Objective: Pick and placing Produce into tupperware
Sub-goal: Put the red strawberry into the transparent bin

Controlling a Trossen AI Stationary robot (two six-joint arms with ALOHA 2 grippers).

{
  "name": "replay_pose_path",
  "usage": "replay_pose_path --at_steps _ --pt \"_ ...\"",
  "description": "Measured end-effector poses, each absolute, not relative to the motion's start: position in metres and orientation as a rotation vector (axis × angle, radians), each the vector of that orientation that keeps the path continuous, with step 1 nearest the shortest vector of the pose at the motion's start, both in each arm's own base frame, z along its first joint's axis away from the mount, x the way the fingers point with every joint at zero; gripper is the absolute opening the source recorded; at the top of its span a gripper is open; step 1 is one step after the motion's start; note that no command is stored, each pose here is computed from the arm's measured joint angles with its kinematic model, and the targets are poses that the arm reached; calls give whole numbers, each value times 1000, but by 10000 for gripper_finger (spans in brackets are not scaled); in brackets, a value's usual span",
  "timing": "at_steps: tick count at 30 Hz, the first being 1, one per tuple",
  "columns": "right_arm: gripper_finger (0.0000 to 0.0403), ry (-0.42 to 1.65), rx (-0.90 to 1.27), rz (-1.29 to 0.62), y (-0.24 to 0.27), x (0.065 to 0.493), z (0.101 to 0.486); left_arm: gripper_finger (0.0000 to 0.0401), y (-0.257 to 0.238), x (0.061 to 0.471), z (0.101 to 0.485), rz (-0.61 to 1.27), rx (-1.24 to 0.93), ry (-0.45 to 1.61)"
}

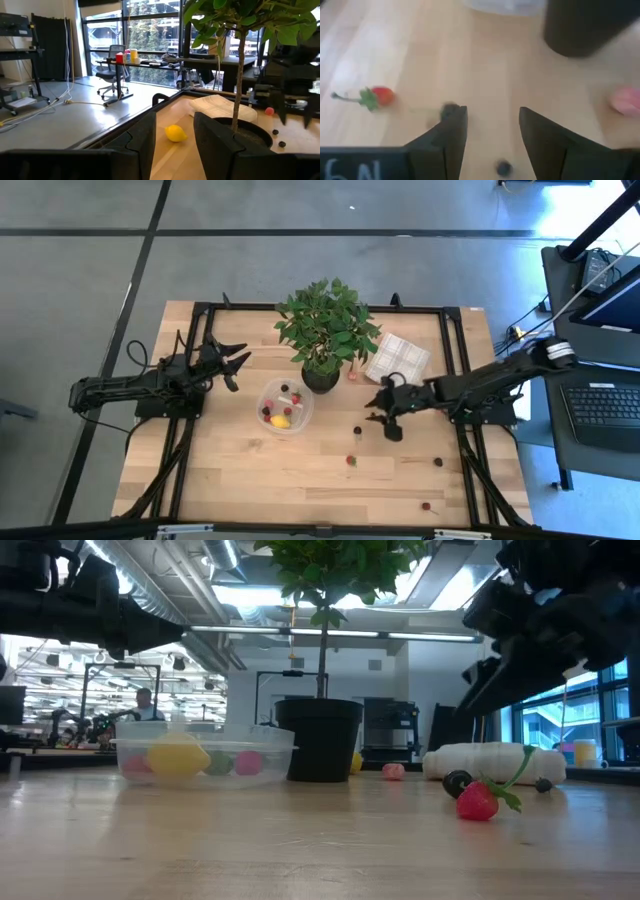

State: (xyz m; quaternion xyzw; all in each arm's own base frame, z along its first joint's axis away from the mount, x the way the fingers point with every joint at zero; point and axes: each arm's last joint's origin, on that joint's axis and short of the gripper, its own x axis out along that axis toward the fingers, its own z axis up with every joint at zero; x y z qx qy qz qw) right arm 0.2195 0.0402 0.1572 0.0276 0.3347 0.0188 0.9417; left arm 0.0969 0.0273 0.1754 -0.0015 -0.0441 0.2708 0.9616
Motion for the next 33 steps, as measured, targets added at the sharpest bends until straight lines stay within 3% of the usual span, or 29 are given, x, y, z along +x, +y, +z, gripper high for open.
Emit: replay_pose_path --at_steps 10,15,18,33 --pt "182 677 76 85 66 262 140 126 27 97 175 550 25 -79" --pt "182 809 17 26 76 282 130 126 27 97 174 550 28 -63" --pt "182 890 46 -10 77 284 121 126 27 97 173 550 29 -56" --pt "182 898 108 3 95 280 119 126 27 97 173 551 56 -46"
